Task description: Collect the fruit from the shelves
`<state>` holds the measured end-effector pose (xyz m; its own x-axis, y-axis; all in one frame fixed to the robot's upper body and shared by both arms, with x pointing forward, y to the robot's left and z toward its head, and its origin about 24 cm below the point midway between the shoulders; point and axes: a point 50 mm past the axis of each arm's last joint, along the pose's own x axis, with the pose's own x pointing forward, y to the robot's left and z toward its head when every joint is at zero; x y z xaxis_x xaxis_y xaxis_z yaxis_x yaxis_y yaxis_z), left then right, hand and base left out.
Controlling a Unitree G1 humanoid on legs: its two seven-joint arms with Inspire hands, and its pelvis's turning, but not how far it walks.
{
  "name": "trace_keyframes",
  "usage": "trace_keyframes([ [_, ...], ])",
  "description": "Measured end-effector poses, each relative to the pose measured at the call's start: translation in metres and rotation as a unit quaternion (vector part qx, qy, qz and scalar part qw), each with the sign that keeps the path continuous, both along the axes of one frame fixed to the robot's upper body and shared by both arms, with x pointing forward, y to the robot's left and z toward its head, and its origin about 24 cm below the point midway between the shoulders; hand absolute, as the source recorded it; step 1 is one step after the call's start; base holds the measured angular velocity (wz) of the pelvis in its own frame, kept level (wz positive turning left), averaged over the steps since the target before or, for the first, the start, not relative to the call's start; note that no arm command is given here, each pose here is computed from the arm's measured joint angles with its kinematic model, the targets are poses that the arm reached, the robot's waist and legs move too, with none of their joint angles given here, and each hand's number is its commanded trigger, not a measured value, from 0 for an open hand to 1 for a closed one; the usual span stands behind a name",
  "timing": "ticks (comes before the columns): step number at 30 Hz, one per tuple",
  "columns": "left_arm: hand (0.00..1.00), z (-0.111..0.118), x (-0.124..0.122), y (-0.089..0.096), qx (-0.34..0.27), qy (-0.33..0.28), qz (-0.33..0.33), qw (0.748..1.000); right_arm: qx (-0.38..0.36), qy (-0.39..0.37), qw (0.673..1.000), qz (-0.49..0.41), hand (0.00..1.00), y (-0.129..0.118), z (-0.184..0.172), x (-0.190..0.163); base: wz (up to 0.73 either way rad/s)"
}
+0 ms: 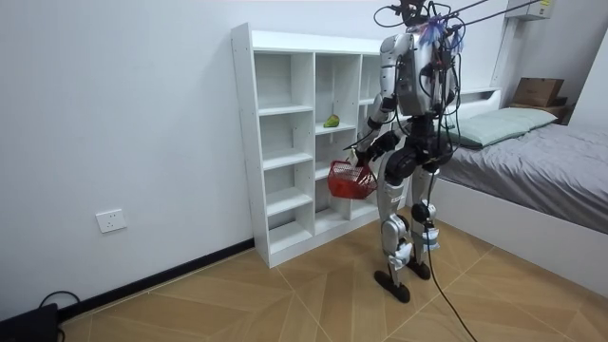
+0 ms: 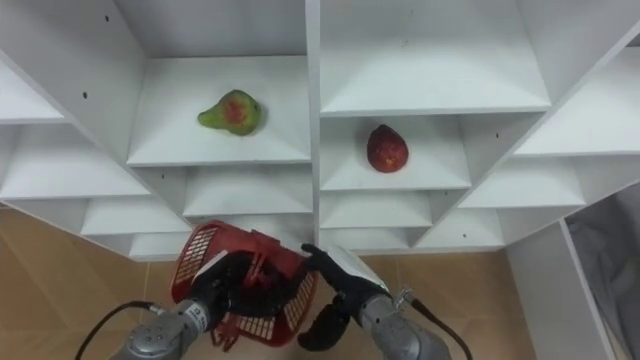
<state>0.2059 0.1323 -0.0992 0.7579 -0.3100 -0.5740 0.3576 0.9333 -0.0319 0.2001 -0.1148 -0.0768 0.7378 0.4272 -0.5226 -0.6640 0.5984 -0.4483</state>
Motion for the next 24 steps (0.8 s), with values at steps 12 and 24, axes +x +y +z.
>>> trace_keyframes([
  [12, 1.00, 0.000, 0.000, -0.001, -0.018, 0.007, 0.015, 1.000, -0.006, 0.040, 0.999, 0.003, 0.00, 0.002, -0.011, -0.008, 0.00],
  [24, 1.00, -0.003, -0.003, 0.005, -0.024, 0.014, 0.050, 0.998, 0.013, 0.017, 0.999, 0.032, 0.00, 0.015, 0.003, -0.002, 0.00],
])
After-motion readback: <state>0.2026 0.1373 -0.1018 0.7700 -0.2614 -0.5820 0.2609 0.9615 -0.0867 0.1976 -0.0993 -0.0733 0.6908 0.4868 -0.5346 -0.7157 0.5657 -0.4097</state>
